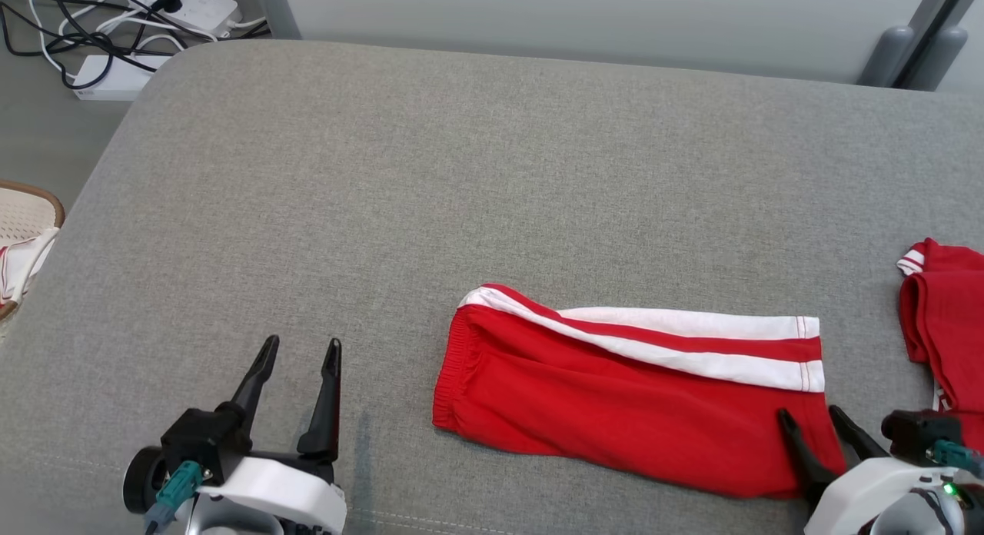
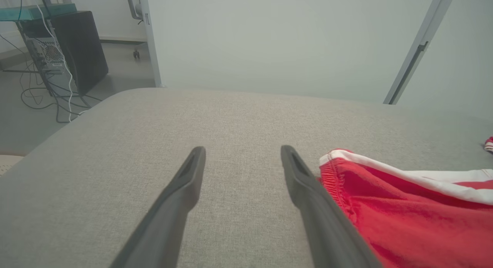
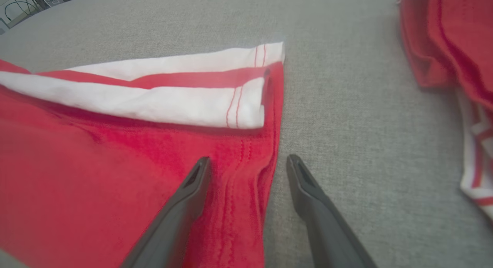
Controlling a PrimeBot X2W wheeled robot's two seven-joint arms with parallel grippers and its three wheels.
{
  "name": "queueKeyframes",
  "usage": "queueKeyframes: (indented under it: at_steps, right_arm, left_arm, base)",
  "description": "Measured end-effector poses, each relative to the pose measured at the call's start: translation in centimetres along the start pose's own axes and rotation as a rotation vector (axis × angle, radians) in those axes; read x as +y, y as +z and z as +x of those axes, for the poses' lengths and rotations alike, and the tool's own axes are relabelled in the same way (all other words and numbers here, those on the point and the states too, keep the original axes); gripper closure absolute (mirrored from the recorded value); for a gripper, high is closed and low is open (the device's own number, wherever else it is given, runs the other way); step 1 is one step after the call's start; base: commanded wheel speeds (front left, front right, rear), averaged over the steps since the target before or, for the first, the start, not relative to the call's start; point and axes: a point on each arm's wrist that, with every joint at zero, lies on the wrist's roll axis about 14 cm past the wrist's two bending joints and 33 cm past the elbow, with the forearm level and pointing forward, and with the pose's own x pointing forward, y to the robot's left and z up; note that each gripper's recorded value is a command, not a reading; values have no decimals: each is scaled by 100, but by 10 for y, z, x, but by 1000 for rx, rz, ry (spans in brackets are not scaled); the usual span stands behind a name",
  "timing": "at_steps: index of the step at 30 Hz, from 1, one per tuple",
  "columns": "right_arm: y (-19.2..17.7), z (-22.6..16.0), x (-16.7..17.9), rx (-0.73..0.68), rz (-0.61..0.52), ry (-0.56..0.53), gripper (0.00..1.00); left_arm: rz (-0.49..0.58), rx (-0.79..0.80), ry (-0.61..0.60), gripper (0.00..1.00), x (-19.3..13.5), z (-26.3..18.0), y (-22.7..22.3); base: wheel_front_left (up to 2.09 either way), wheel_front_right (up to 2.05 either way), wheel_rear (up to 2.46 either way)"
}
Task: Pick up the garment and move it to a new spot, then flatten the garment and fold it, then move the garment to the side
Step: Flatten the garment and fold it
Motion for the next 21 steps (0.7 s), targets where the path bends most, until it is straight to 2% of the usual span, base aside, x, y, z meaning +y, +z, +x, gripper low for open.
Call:
queueKeyframes:
  at_steps: [1,2,3,4,11,16,21]
  right_arm:
    - [0,2,1,6,12,4,0]
    - [0,3,1,10,7,11,40]
    - [1,4,1,9,14,13,67]
    - [2,5,1,5,28,12,100]
    - [10,2,-8,-20,79,-10,100]
    - [15,-8,-33,-64,118,-84,100]
    - [15,-16,-45,-80,206,-124,100]
  left_arm:
    - [1,-3,1,0,0,2,1]
    - [1,-6,-3,0,0,3,2]
    - [2,-7,-5,0,-1,4,2]
    - [0,-5,-4,0,-2,5,1]
    - [-5,-1,-9,0,-3,8,-1]
    - [-3,-12,-16,0,-5,11,2]
    - [0,-16,-27,0,-8,14,3]
  base:
    - [0,0,0]
    - [0,0,0]
    - [0,0,0]
    - [0,0,0]
    - [0,0,0]
    - [0,0,0]
    - [0,0,0]
